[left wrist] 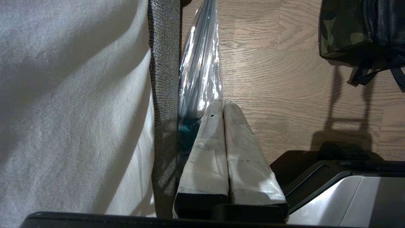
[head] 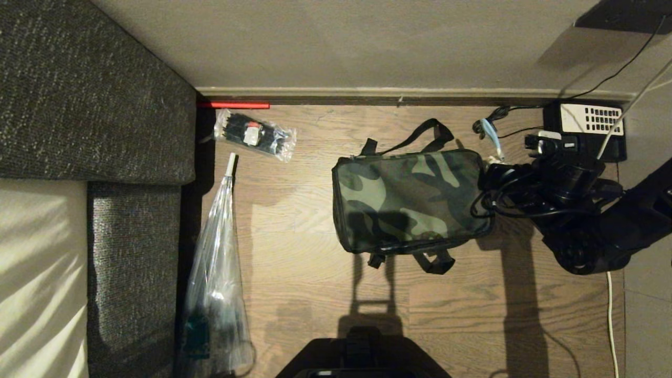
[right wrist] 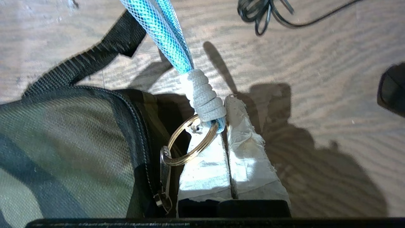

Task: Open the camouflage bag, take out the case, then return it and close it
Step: Open the top of the storage box

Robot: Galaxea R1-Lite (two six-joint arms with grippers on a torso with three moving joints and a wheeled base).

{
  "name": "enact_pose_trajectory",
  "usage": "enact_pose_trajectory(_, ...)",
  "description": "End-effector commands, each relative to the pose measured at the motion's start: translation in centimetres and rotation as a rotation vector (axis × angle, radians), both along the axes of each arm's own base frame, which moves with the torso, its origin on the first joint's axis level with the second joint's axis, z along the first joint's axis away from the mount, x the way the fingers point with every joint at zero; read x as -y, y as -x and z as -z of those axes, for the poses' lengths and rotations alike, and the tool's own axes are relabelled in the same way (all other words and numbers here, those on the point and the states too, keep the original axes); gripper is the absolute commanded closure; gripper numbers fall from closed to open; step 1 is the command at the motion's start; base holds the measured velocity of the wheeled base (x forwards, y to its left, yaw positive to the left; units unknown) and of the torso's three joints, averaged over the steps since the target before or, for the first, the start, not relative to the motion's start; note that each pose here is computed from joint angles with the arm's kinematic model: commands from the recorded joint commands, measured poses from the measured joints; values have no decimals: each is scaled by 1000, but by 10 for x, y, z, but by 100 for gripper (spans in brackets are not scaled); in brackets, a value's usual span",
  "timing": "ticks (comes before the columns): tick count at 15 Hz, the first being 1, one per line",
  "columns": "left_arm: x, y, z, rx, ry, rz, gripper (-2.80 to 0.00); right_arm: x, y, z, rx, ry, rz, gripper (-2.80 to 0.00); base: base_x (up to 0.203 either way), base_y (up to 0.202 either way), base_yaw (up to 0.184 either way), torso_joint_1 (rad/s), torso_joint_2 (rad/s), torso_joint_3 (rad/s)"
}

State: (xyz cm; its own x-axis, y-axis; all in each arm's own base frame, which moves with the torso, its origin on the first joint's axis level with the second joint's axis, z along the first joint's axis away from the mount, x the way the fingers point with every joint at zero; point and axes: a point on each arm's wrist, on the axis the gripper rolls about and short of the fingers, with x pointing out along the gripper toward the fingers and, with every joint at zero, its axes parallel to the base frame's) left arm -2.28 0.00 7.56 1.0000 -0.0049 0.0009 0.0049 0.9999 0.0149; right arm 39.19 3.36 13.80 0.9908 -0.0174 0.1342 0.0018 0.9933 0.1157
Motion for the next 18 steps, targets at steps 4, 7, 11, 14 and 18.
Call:
enact_pose_trajectory(4, 0, 0, 0, 1, 0, 0, 0, -1, -7, -7, 40, -6, 0, 0, 0, 0, 0, 0, 0, 0)
enact_pose_trajectory(7, 0, 0, 0, 1, 0, 0, 0, -1, -10, -10, 53, -7, 0, 0, 0, 0, 0, 0, 0, 0)
enact_pose_trajectory(11, 0, 0, 0, 1, 0, 0, 0, -2, -14, -13, 67, -9, -1, 0, 0, 0, 0, 0, 0, 0)
enact_pose_trajectory(14, 0, 0, 0, 1, 0, 0, 0, -2, -18, -13, 79, -9, -3, 0, 0, 0, 0, 0, 0, 0)
enact_pose_trajectory(18, 0, 0, 0, 1, 0, 0, 0, -2, -23, -19, 108, -10, -11, 0, 0, 0, 0, 0, 0, 0)
